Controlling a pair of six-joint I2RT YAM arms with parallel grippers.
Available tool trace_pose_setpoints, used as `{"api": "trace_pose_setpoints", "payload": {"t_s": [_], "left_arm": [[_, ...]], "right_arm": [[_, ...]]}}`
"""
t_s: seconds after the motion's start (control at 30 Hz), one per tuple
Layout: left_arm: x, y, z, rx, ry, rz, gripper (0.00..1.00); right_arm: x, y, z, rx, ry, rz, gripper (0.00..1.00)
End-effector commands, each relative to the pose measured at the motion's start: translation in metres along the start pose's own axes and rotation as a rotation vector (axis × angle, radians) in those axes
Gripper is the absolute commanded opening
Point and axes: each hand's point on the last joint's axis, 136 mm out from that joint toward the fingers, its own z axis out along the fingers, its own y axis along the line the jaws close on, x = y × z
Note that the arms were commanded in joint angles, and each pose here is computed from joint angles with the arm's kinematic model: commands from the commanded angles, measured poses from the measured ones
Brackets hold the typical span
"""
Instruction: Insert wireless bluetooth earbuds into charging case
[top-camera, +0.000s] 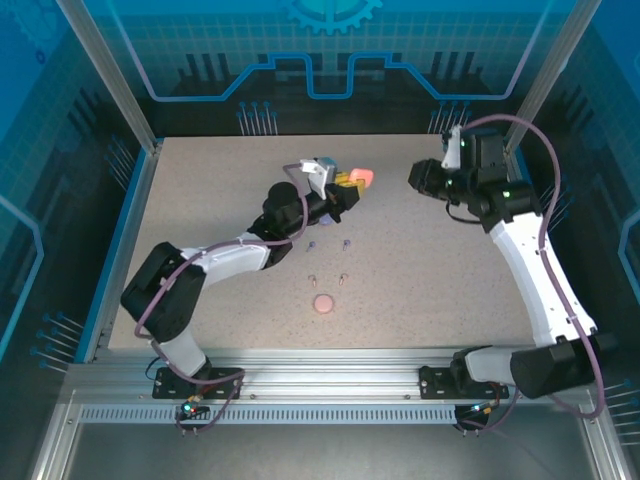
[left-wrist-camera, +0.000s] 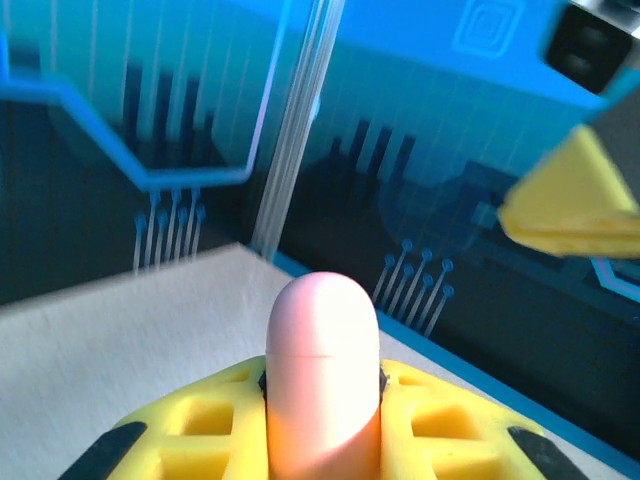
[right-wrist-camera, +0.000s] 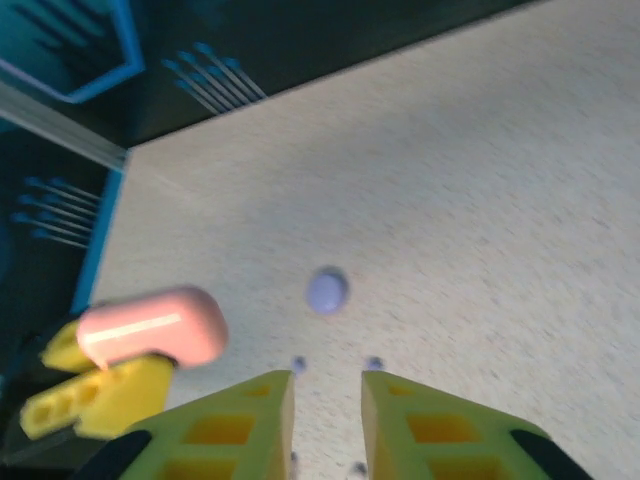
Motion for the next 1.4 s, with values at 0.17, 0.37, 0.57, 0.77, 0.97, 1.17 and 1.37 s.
{"api": "trace_pose_setpoints", "payload": {"t_s": [0.17, 0.37, 0.57, 0.77, 0.97, 1.17, 1.37], "left_arm": [[0.083, 0.007, 0.059, -0.138, 0.215, -0.525, 0.0], [0.14, 0.013, 0.105, -0.2, 0.303, -0.743, 0.0], [0.185, 0.019, 0.141, -0.272, 0.382, -0.868, 0.0], [0.21, 0.029, 0.166, -0.32, 0.428, -0.911, 0.0], [0.225, 0.035, 0.172, -0.373, 0.462, -0.917, 0.15], [0.23, 0.041, 0.167, -0.419, 0.499, -0.888, 0.31], [0.229, 0.043, 0.158, -0.457, 0.53, -0.848, 0.41]], "right_arm": [[0.038, -0.083, 0.001, 0.21, -0.043, 0.146, 0.5], [0.047, -0.109, -0.005, 0.27, -0.049, 0.176, 0.56], [0.049, -0.123, -0.007, 0.282, -0.052, 0.214, 0.57], [0.051, -0.132, -0.003, 0.281, -0.043, 0.244, 0.57], [0.05, -0.133, -0.004, 0.276, -0.042, 0.248, 0.58], [0.048, -0.131, -0.006, 0.264, -0.046, 0.253, 0.58], [0.046, -0.127, -0.012, 0.255, -0.059, 0.255, 0.58]]}}
